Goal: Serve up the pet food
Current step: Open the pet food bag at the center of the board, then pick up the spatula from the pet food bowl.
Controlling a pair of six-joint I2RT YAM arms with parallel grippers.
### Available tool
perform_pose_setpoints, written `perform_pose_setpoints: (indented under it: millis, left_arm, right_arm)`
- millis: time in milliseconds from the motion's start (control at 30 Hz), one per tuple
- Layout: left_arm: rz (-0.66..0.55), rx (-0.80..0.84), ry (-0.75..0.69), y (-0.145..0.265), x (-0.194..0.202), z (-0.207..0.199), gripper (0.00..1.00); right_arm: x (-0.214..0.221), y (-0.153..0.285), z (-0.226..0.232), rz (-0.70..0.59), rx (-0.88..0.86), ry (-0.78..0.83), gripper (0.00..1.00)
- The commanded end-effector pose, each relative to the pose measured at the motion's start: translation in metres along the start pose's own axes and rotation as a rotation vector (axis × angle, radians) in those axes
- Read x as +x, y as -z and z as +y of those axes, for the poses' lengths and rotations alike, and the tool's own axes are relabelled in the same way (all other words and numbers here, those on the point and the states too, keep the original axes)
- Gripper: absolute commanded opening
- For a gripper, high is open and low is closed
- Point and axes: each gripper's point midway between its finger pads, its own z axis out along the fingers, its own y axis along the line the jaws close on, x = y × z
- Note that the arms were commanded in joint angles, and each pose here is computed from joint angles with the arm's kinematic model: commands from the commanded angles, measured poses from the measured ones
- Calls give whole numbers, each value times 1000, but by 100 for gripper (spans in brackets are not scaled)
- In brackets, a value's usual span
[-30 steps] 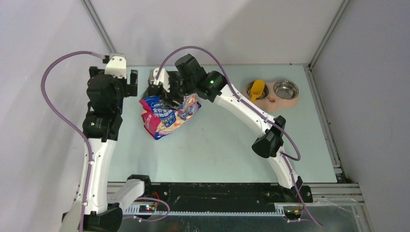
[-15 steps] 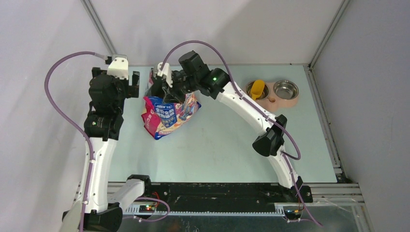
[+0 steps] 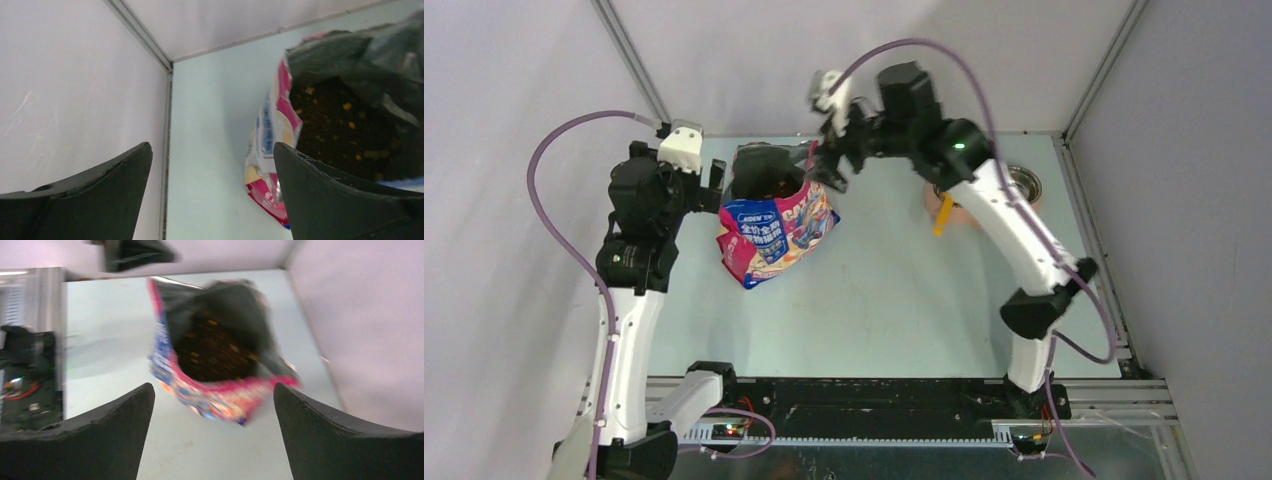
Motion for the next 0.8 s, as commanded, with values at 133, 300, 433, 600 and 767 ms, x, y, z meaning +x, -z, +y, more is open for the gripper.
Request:
perform_pose_setpoints:
  millis: [133,300,433,600,767]
  left_arm:
    - [-98,228,-65,43,-33,-30,100]
    - [-64,306,-173,54,-29,-53,100]
    - [-30,498,-343,63,-7,-104,100]
    - [-52,857,-395,95,10,-167,100]
    - [-32,1040,-416,103,19,-212,100]
  right_arm:
    - [69,140,-131,71,740,-180,93]
    - [178,192,-176,199,1100,-273,97]
    - [248,201,-188,284,1151,-485,96]
    - [298,188,-185,316,1106,-681,93]
    - [324,179,-177,340,1092,-737,92]
